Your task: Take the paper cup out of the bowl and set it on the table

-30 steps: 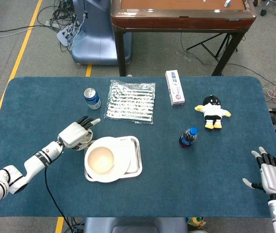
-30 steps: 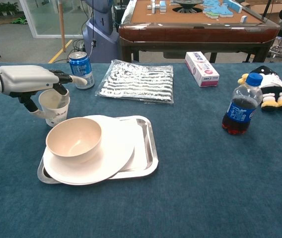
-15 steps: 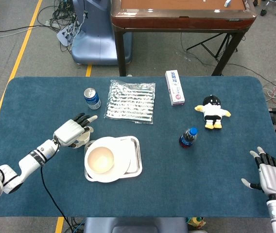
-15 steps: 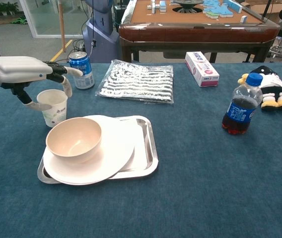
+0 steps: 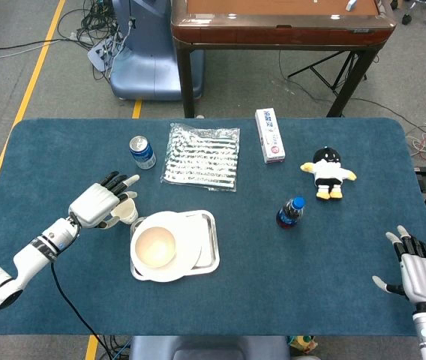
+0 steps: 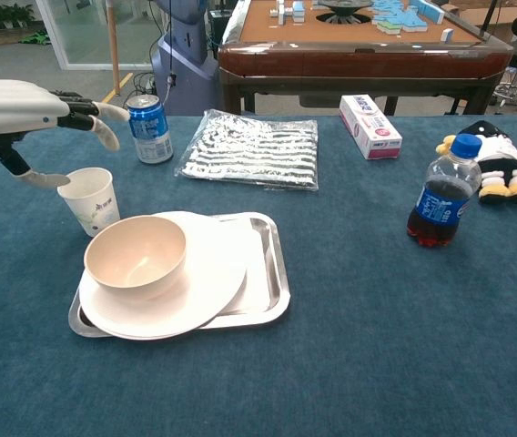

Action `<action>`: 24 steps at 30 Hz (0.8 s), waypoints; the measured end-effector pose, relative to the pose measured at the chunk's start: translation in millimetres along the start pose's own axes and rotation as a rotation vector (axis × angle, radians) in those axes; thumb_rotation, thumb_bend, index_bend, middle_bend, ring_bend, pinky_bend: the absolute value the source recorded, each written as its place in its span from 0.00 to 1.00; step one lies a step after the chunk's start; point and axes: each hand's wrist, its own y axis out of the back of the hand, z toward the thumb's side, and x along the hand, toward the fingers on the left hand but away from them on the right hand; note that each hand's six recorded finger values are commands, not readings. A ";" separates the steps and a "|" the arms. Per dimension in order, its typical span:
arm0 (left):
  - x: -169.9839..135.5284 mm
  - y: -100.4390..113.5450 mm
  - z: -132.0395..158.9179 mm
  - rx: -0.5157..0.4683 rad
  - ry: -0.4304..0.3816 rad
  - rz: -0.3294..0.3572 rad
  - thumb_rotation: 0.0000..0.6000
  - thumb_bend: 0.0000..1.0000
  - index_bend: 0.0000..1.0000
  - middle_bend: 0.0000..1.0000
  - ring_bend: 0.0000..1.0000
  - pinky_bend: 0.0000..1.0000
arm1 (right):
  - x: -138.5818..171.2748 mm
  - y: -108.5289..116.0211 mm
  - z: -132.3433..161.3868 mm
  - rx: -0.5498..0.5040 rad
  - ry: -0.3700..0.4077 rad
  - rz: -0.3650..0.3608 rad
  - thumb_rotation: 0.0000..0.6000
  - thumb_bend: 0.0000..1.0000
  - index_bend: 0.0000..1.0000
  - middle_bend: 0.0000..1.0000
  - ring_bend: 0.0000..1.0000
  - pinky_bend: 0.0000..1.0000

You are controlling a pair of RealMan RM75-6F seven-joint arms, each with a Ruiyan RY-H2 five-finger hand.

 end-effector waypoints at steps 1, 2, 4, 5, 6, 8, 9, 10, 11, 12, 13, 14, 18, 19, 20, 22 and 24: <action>-4.0 2.6 -0.8 0.001 0.006 0.005 1.00 0.32 0.21 0.00 0.00 0.00 | 0.9 0.6 0.4 0.000 0.003 -0.003 1.00 0.25 0.00 0.00 0.00 0.00; -8.4 5.3 -1.7 -0.001 0.014 0.010 1.00 0.32 0.21 0.00 0.00 0.00 | 1.6 1.0 0.8 -0.001 0.005 -0.004 1.00 0.25 0.00 0.00 0.00 0.00; -20.2 11.2 -3.3 -0.011 0.034 0.024 1.00 0.32 0.21 0.00 0.00 0.00 | 3.1 1.9 2.2 -0.001 0.013 -0.008 1.00 0.25 0.00 0.00 0.00 0.00; -26.0 13.5 -3.9 -0.019 0.044 0.031 1.00 0.32 0.20 0.00 0.00 0.00 | 3.8 2.1 2.9 -0.001 0.018 -0.009 1.00 0.25 0.00 0.00 0.00 0.00; -34.4 16.4 -4.7 -0.031 0.059 0.042 1.00 0.32 0.20 0.00 0.00 0.00 | 4.5 2.3 3.7 -0.001 0.022 -0.009 1.00 0.25 0.00 0.00 0.00 0.00; -48.5 19.5 -6.4 -0.053 0.087 0.060 1.00 0.32 0.18 0.00 0.00 0.00 | 6.6 2.0 5.9 -0.002 0.035 -0.007 1.00 0.25 0.00 0.00 0.00 0.00; -58.1 20.5 -7.6 -0.068 0.108 0.071 1.00 0.32 0.16 0.00 0.00 0.00 | 7.6 1.7 7.0 -0.002 0.041 -0.005 1.00 0.25 0.00 0.00 0.00 0.00; -65.1 20.6 -8.6 -0.078 0.123 0.079 1.00 0.32 0.14 0.00 0.00 0.00 | 9.0 1.3 8.8 -0.001 0.051 -0.003 1.00 0.25 0.00 0.00 0.00 0.00; -71.7 20.2 -9.5 -0.088 0.138 0.085 1.00 0.32 0.12 0.00 0.00 0.00 | 10.1 1.1 10.2 0.000 0.059 -0.002 1.00 0.25 0.00 0.00 0.00 0.00; -79.8 18.9 -10.4 -0.101 0.156 0.093 1.00 0.32 0.10 0.00 0.00 0.00 | 11.3 0.9 11.7 0.002 0.067 -0.002 1.00 0.25 0.00 0.00 0.00 0.00; -85.3 17.5 -11.1 -0.112 0.168 0.099 1.00 0.32 0.08 0.00 0.00 0.00 | 13.0 0.8 13.5 0.003 0.078 -0.002 1.00 0.25 0.00 0.00 0.00 0.00; -90.4 15.7 -11.8 -0.124 0.181 0.103 1.00 0.32 0.07 0.00 0.00 0.00 | 14.4 0.7 14.7 0.004 0.085 -0.003 1.00 0.25 0.00 0.00 0.00 0.00; -110.7 2.6 -16.7 -0.192 0.252 0.096 1.00 0.32 0.04 0.00 0.00 0.00 | 20.1 1.6 18.2 0.002 0.108 -0.012 1.00 0.24 0.00 0.00 0.00 0.00; -114.5 -0.4 -17.7 -0.208 0.268 0.094 1.00 0.32 0.03 0.00 0.00 0.00 | 21.7 2.1 19.0 0.002 0.113 -0.015 1.00 0.25 0.00 0.00 0.00 0.00; -118.1 -3.3 -18.3 -0.222 0.282 0.093 1.00 0.32 0.02 0.00 0.00 0.00 | 22.8 2.4 19.6 0.000 0.117 -0.018 1.00 0.25 0.00 0.00 0.00 0.00; -125.6 -10.8 -18.6 -0.253 0.310 0.094 1.00 0.32 0.01 0.00 0.00 0.00 | 25.1 2.8 20.7 0.000 0.125 -0.020 1.00 0.25 0.00 0.00 0.00 0.00; -132.4 -17.9 -19.2 -0.280 0.337 0.097 1.00 0.32 0.00 0.00 0.00 0.00 | 27.0 2.8 21.8 0.002 0.132 -0.020 1.00 0.25 0.00 0.00 0.00 0.00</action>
